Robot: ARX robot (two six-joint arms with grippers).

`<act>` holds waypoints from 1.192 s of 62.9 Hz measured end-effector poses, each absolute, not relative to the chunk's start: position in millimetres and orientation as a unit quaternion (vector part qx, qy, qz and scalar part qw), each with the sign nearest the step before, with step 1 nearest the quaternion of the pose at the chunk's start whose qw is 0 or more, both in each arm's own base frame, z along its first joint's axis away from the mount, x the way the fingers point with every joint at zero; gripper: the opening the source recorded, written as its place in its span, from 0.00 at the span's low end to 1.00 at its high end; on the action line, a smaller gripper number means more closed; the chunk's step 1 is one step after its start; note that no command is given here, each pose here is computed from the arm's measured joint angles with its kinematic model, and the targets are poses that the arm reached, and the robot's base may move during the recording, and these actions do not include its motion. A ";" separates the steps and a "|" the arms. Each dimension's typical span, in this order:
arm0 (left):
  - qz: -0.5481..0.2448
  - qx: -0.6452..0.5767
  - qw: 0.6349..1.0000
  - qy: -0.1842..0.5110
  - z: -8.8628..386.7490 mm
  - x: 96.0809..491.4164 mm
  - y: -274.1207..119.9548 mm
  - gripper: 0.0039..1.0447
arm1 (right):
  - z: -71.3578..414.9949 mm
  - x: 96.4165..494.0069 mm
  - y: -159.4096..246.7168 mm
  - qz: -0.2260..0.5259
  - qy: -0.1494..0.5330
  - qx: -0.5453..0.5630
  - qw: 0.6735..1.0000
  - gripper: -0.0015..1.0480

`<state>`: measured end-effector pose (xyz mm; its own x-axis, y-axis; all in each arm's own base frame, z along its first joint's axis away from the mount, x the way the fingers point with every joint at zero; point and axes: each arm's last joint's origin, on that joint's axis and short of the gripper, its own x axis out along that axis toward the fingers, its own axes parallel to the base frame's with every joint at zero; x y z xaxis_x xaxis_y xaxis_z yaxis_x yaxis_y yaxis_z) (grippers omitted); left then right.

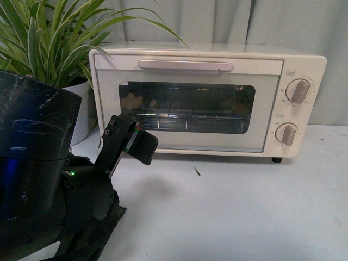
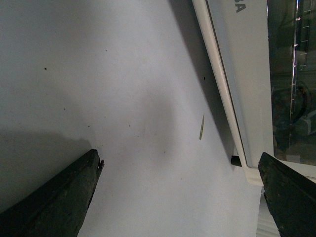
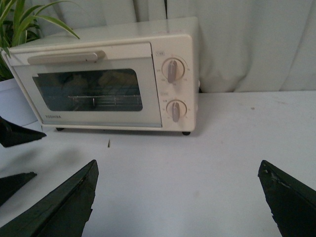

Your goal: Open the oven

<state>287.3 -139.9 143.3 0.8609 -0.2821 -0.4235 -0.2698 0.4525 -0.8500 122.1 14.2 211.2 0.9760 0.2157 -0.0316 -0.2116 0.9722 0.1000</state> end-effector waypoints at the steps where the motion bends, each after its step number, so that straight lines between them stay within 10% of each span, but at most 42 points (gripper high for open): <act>1: -0.004 -0.523 0.810 0.264 143.3 287.1 -139.5 0.94 | 214.2 124.2 15.4 0.108 0.022 0.047 0.993 0.91; 40: 0.013 -0.531 0.806 0.261 144.0 287.2 -130.4 0.94 | 291.7 290.2 124.4 0.091 0.158 0.031 0.983 0.91; 75: 0.013 -0.535 0.804 0.261 144.7 286.7 -128.6 0.94 | 302.0 343.7 150.3 0.048 0.185 0.043 0.981 0.91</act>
<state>286.7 -128.6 144.7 0.8636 -0.2579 -0.4333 -0.3003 0.4274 -0.8527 343.7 150.3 302.0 0.9273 0.1103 -0.3578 -0.0786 0.9917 0.1020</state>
